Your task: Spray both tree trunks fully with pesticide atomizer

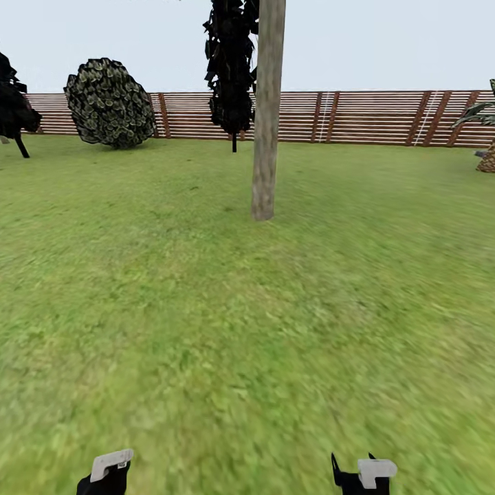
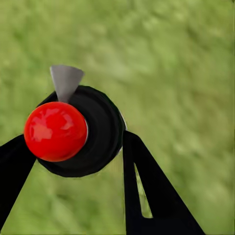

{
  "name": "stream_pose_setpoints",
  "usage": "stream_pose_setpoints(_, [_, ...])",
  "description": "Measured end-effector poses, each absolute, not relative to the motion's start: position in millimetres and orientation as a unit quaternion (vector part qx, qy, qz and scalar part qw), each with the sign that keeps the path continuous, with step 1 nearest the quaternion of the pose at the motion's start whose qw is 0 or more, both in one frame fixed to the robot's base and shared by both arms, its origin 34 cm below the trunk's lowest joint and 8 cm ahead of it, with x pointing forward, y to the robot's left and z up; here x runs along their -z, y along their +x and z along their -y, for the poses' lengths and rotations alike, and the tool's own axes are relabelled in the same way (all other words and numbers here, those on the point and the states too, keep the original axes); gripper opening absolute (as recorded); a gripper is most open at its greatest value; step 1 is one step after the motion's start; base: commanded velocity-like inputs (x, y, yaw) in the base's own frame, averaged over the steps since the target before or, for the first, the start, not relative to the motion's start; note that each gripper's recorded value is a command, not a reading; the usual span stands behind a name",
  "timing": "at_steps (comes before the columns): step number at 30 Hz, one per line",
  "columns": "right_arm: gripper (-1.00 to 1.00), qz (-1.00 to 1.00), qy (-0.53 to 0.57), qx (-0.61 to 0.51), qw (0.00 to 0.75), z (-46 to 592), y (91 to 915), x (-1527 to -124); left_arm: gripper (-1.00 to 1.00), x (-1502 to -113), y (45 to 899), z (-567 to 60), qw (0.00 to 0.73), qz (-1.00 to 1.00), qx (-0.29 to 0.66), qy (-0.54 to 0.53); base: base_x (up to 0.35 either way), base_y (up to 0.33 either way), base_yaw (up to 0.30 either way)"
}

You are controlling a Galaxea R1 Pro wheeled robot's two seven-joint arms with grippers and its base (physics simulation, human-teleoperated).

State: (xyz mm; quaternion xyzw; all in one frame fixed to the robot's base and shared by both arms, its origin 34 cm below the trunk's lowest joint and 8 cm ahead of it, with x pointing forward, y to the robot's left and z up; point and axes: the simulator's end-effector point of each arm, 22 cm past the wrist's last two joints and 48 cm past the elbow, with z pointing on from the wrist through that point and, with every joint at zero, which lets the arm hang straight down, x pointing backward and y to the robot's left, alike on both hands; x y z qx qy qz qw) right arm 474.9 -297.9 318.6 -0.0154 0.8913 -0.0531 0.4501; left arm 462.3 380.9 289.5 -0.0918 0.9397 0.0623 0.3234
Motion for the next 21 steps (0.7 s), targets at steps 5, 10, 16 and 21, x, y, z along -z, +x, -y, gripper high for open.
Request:
stream_pose_setpoints(5, [1.0,-0.891,-0.015,0.053,0.45,297.9,474.9,-318.6,-1.0,-289.5,462.2,-380.9,0.323,-0.94,-0.062,-0.092,0.339,0.0,0.0])
stream_pose_setpoints(10, [1.0,-0.891,-0.015,0.053,0.45,297.9,474.7,-318.5,-1.0,-289.5,462.2,-380.9,0.323,-0.94,-0.062,-0.092,0.339,0.0,0.0])
stream_pose_setpoints(16, [1.0,-0.892,-0.015,0.053,0.449,297.9,474.4,-318.2,-1.0,-289.5,462.3,-380.9,0.323,-0.94,-0.062,-0.092,0.339,0.0,0.0])
stream_pose_setpoints(21, [1.0,-0.892,-0.015,0.053,0.449,297.9,474.3,-318.2,-1.0,-289.5,462.3,-380.8,0.323,-0.94,-0.062,-0.092,0.339,0.0,0.0])
